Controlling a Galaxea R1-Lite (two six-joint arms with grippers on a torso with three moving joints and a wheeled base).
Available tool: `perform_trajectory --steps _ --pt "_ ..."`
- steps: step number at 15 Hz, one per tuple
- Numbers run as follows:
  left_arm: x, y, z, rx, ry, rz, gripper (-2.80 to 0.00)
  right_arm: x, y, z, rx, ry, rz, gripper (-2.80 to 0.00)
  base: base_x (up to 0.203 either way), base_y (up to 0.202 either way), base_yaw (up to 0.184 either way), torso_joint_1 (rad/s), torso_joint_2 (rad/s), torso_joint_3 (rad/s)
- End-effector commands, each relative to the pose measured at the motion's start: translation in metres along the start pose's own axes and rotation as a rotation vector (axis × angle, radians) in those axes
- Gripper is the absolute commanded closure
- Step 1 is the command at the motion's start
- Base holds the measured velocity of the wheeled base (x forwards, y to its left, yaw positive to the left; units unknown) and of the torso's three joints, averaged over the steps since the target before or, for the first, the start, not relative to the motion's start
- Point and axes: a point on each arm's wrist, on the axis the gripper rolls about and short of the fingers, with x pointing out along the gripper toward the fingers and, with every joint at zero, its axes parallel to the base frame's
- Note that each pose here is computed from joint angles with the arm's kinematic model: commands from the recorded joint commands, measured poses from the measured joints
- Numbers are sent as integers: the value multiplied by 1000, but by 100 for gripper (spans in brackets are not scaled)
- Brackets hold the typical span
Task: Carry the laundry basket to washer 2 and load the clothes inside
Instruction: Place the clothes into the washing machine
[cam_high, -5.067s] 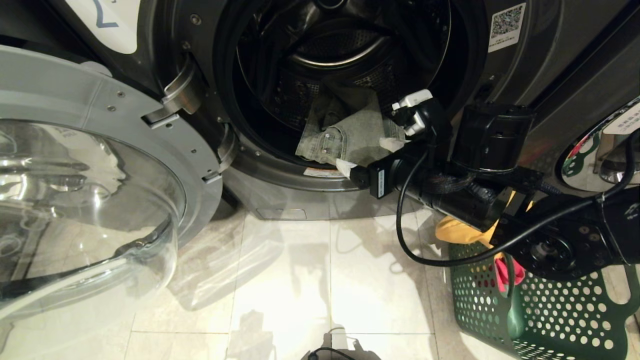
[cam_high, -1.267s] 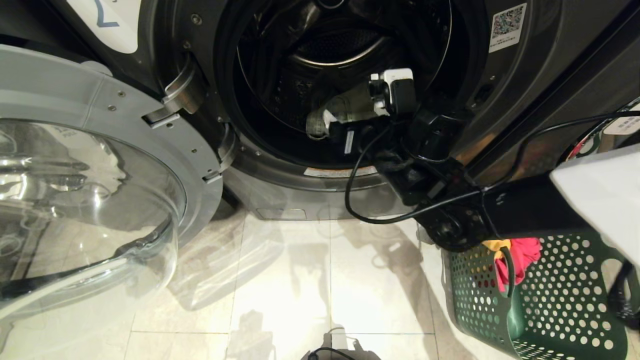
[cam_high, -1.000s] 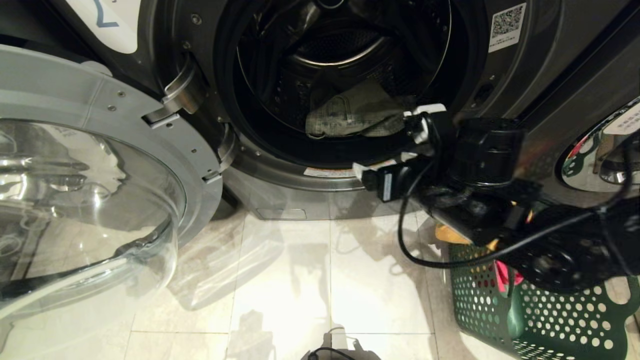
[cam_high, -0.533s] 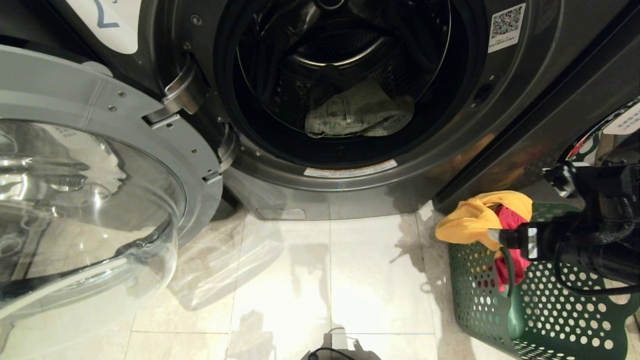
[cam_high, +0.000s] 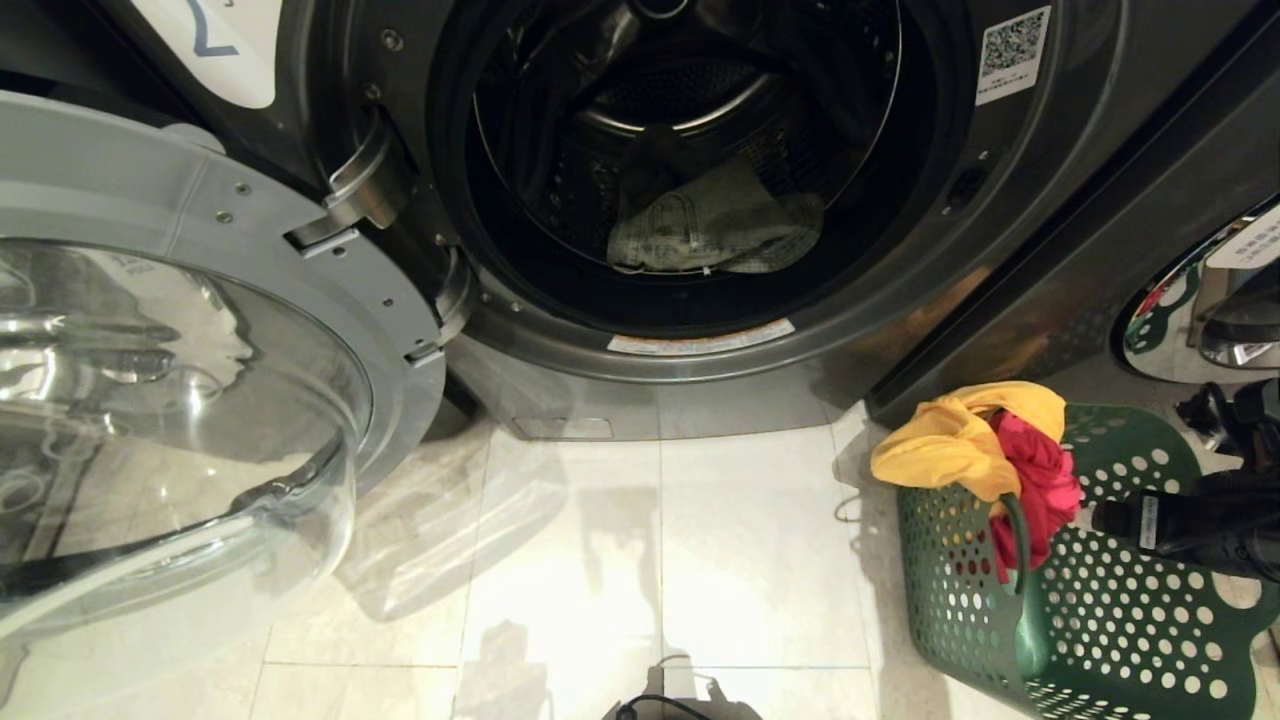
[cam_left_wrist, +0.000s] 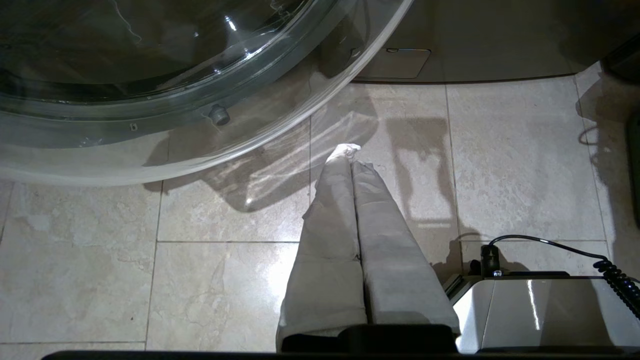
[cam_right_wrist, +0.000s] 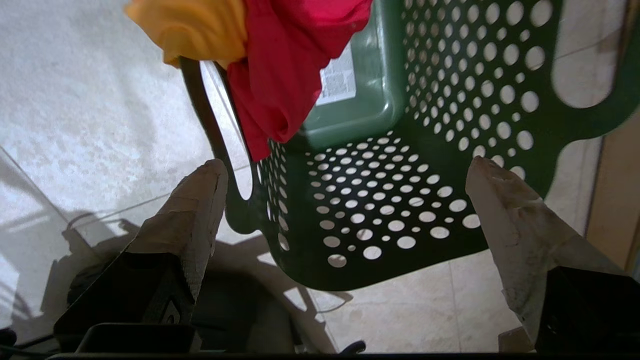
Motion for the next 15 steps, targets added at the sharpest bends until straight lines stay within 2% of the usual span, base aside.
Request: perform_trajectory --steps 1,5,9,11,15 --pt "0 0 0 -1 0 0 0 44 -5 -2 26 113 28 -280 0 0 0 0 0 0" --pt "0 0 0 -1 0 0 0 84 -2 40 133 45 112 -280 0 0 0 0 0 0" --pt "0 0 0 0 0 0 0 112 -6 48 196 34 109 -280 0 0 0 0 0 0" --pt "0 0 0 0 0 0 0 127 -7 49 204 17 110 -280 0 0 0 0 0 0" --pt "0 0 0 -1 0 0 0 148 -13 52 214 -33 221 -280 0 0 0 0 0 0"
